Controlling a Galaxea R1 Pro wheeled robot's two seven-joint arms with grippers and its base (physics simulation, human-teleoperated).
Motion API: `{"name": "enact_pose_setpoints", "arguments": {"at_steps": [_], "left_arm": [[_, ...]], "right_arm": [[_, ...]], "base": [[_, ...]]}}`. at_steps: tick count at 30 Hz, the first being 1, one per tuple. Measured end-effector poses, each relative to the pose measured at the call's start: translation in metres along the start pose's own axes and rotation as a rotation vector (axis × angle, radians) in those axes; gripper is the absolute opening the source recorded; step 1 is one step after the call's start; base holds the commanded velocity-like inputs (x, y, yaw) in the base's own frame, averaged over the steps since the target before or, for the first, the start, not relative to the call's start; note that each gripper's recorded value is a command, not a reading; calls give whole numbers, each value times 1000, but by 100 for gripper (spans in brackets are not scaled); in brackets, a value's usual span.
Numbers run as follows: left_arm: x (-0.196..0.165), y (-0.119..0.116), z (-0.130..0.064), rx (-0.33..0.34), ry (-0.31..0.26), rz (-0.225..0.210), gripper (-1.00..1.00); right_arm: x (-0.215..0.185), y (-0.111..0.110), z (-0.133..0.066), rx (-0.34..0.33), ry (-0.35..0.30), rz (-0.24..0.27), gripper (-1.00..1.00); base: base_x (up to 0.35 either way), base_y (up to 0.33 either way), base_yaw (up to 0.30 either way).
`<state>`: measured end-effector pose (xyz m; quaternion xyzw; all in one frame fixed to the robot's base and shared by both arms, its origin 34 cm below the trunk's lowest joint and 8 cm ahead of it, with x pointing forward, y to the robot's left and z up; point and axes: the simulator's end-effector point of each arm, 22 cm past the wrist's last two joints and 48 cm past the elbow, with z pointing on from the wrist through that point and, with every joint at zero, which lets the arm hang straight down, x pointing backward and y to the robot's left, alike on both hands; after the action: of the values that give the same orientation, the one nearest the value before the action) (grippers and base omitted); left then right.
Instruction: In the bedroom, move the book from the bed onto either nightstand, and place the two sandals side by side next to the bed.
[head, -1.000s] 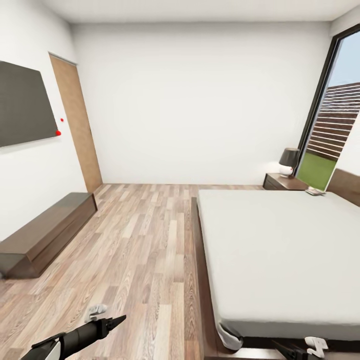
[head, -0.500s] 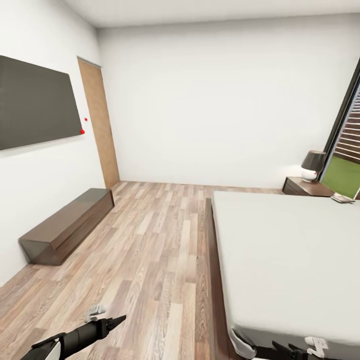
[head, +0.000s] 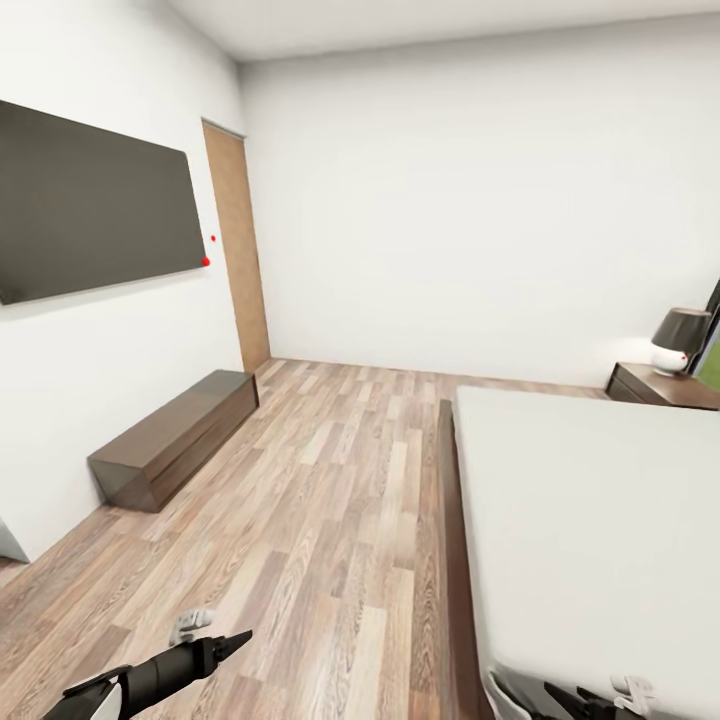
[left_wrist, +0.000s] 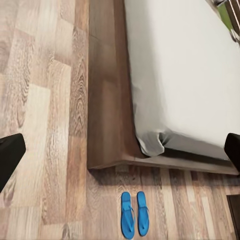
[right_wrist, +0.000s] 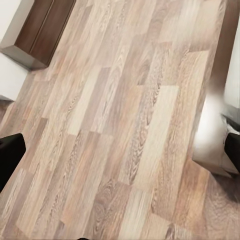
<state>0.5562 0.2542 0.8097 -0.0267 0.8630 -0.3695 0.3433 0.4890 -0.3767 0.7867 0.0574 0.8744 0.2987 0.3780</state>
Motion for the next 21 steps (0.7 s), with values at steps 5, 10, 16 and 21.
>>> {"name": "enact_pose_setpoints", "arguments": {"at_steps": [5,10,16,21], "left_arm": [[0,0,0,-2,0,0,100],[3,1,0,-4,5,-7,100],[5,2,0,-5,6,-10,100],[5,2,0,-5,6,-11,100]], "right_arm": [[0,0,0,0,0,0,100],[0,0,0,0,0,0,100],[0,0,0,-1,0,0,100],[0,0,0,-1,0,0,100]], "base": [[0,0,213],[0,0,211],[0,0,210],[0,0,209]]}}
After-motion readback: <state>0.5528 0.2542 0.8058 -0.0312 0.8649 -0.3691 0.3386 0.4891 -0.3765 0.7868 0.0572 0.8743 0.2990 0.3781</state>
